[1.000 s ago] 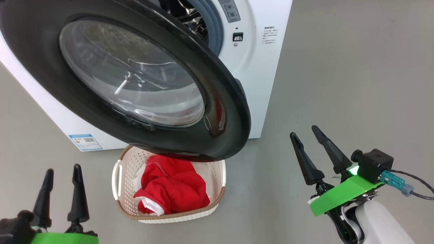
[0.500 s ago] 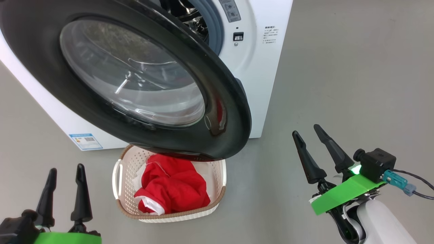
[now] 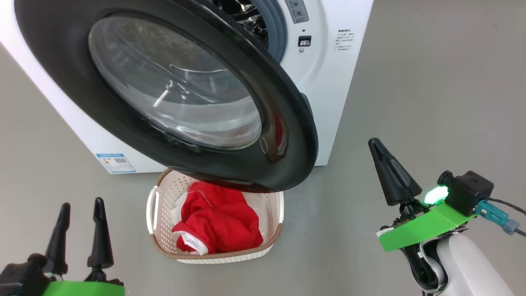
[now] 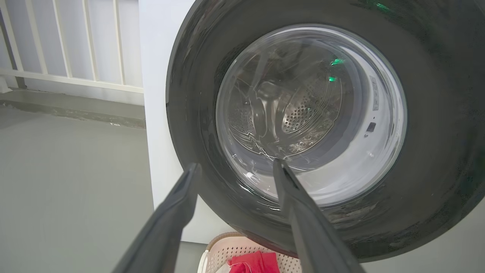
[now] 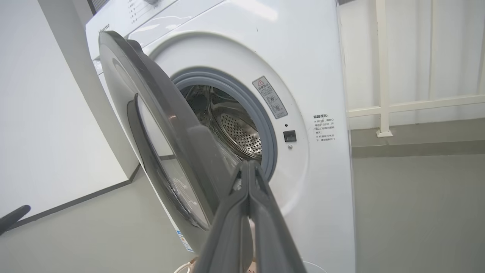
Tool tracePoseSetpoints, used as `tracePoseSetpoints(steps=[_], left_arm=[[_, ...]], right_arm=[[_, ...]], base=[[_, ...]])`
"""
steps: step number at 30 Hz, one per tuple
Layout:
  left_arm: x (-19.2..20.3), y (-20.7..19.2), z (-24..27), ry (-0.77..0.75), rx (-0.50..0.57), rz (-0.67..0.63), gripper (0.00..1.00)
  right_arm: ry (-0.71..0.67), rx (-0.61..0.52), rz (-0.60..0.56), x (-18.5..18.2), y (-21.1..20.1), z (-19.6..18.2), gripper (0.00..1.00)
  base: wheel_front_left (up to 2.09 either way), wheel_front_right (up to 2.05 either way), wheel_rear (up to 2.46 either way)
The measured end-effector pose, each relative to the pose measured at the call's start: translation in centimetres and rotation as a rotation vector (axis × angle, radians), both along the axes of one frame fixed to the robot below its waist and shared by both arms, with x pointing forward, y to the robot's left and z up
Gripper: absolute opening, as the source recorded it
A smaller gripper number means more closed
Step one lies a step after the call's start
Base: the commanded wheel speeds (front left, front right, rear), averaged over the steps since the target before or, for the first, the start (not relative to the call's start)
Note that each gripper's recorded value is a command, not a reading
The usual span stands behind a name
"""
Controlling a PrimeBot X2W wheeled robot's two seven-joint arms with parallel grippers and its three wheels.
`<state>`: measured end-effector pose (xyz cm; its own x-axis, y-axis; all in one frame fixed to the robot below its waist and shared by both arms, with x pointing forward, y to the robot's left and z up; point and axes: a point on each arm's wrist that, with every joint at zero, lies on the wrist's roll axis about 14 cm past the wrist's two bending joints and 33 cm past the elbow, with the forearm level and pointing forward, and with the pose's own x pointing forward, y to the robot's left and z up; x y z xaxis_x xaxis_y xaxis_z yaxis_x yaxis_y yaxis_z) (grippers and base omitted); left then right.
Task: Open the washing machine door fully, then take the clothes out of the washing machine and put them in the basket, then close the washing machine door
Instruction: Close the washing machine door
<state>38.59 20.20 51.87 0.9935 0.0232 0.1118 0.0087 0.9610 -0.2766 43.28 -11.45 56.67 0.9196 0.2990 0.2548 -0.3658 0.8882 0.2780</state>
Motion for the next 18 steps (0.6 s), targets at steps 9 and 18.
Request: tracePoseSetpoints(steps=[9,18], left_arm=[[-0.5,0.6,-0.3,0.010,-0.002,0.022,1.00],[-1.0,1.3,-0.6,0.022,-0.002,0.044,1.00]], right_arm=[[-0.149,0.059,0.121,-0.3,3.8,5.2,0.00],[-0.172,0.043,0.242,-0.9,7.4,5.7,0.00]], base=[[0.00,0.00,0.00],[0.00,0.00,0.00]])
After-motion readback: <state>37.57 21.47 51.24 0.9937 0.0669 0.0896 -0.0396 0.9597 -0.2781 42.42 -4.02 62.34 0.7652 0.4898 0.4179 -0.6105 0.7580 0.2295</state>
